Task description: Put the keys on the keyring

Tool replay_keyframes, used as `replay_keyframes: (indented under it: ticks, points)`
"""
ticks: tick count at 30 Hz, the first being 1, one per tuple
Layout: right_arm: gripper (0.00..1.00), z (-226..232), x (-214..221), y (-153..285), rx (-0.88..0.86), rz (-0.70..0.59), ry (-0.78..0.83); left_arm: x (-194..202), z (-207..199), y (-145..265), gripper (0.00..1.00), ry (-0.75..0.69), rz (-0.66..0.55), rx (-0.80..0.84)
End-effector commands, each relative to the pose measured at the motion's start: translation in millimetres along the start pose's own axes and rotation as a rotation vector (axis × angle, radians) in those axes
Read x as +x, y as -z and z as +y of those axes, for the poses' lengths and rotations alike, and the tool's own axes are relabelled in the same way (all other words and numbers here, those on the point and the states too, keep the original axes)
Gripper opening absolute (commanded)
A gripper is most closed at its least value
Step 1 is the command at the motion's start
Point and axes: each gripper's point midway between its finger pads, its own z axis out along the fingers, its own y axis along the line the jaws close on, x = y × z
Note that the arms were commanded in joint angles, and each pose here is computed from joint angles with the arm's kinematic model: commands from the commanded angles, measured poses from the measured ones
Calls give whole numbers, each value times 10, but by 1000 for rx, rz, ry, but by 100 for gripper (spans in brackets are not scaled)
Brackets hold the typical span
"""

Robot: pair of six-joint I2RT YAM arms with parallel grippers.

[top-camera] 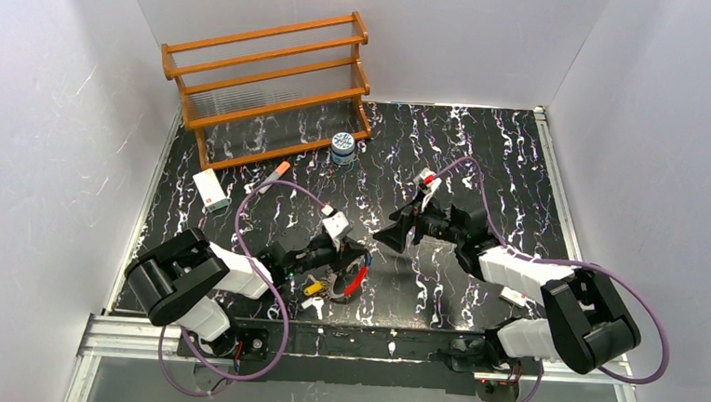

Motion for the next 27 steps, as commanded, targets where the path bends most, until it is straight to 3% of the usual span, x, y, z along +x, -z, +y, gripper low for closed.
replay_keyframes:
  ticks: [1,10,19,27]
  points:
    - [99,20,-55,19,-17,-39,32,-237,5,-55,0,-46,-73,1]
    - [97,309,19,71,-208,-8,143,-418,-51,138,0,-125,-139,9]
    - [70,592,29,116,-400,-6,156,-488,-179,241,0,-145,-170,64]
    - [58,640,32,21,-452,4,145,-569,-235,258,0,-162,-193,90]
